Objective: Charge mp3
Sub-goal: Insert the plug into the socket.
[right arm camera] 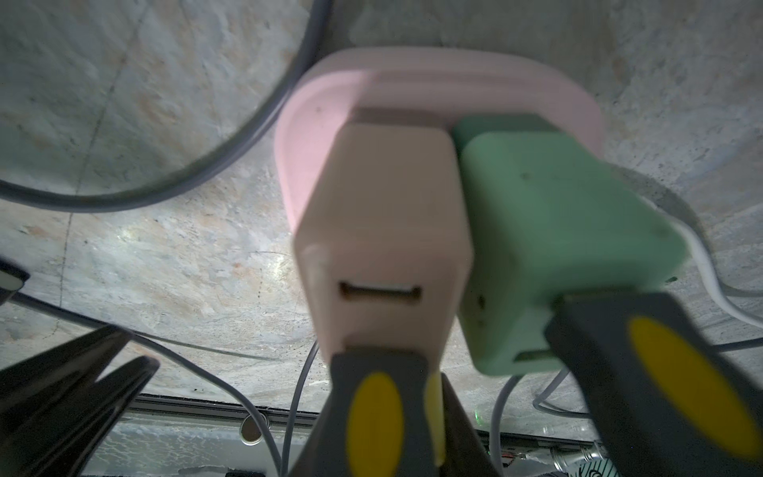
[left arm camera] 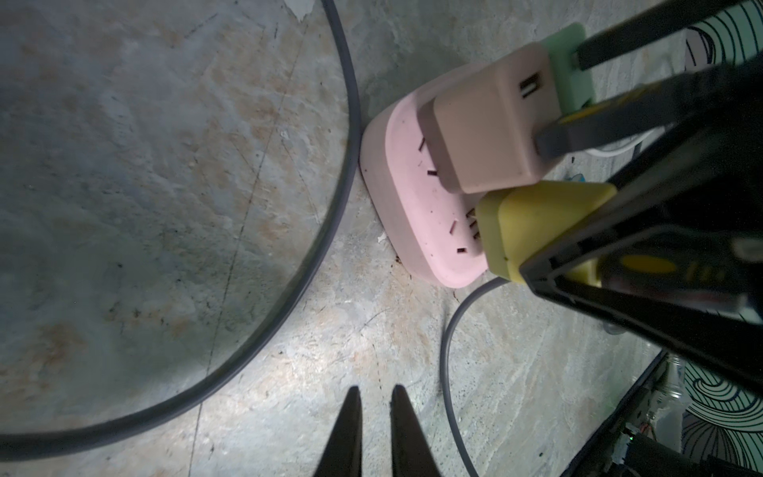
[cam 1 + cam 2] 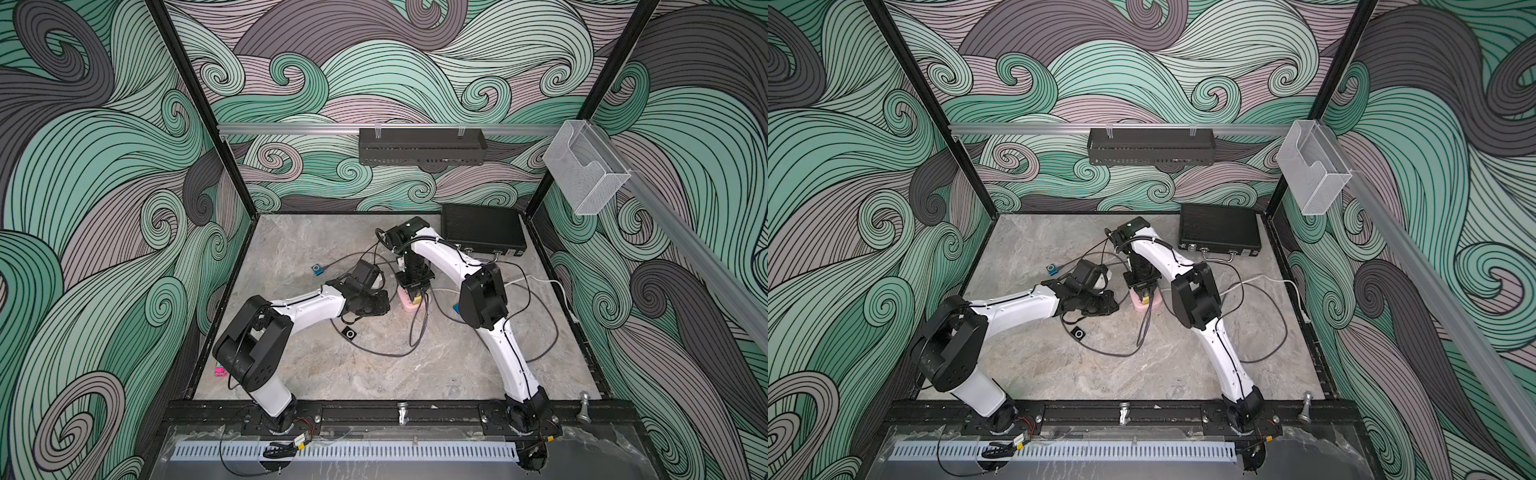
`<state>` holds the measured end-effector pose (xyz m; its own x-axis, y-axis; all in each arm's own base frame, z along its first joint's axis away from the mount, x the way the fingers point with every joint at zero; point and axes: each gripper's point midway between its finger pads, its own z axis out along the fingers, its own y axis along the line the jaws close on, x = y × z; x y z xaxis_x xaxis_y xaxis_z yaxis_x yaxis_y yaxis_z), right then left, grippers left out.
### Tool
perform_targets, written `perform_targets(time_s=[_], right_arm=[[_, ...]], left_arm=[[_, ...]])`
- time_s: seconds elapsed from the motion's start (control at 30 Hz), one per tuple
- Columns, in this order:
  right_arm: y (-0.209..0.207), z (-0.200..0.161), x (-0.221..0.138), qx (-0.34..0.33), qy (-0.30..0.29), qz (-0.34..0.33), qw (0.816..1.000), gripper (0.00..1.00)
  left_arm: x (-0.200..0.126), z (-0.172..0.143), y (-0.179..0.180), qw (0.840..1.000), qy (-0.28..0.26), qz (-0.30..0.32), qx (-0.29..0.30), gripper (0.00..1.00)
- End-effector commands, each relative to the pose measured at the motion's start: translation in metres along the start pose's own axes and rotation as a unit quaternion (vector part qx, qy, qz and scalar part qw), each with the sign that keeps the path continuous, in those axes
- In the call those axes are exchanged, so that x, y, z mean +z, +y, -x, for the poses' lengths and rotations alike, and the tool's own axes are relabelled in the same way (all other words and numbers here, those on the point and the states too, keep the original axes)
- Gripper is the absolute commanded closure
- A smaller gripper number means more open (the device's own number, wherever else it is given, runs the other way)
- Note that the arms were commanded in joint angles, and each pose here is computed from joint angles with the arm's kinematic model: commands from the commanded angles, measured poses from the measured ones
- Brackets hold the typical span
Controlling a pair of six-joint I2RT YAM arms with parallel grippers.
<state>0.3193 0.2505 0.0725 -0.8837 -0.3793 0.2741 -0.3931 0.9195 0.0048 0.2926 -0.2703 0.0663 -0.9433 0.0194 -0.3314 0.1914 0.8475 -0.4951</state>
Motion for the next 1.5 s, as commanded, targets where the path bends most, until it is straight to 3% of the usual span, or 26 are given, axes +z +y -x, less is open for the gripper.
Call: perform_targets(time_s=[0.0,0.43,0.77,1.0,1.2,1.47], right_arm=[[0.001,0.004,0.030,0.007,0.036,-0.004,0.999,1.00],[-0.016,-0.006,0.067,0.014,0.082,-0.064,0.995,1.00],[-0.023,0.014,0.052,0.030,0.047,-0.041,0.998,1.00],[-0.023,0.019,0.071,0.028,0.051,-0.046,0.997,1.00],[-0.021,0.026,0.074,0.012,0.011,-0.075,0.997,1.00],[-0.026,0.021,0.113,0.009,0.047,-0.092,0.995,1.00]], left_arm=[[-0.002,0.008,-0.008,1.000,-0.005,-0.003,0.002,0.86],[-0.006,0.010,-0.009,1.000,-0.004,0.003,0.001,0.86],[-0.003,0.006,-0.019,1.000,0.003,-0.009,-0.001,0.86],[-0.001,0.004,-0.030,1.000,0.012,-0.010,0.005,0.86],[0.001,0.002,-0.030,1.000,0.021,0.003,0.008,0.87],[-0.002,0.001,-0.030,0.999,0.026,0.026,0.010,0.87]])
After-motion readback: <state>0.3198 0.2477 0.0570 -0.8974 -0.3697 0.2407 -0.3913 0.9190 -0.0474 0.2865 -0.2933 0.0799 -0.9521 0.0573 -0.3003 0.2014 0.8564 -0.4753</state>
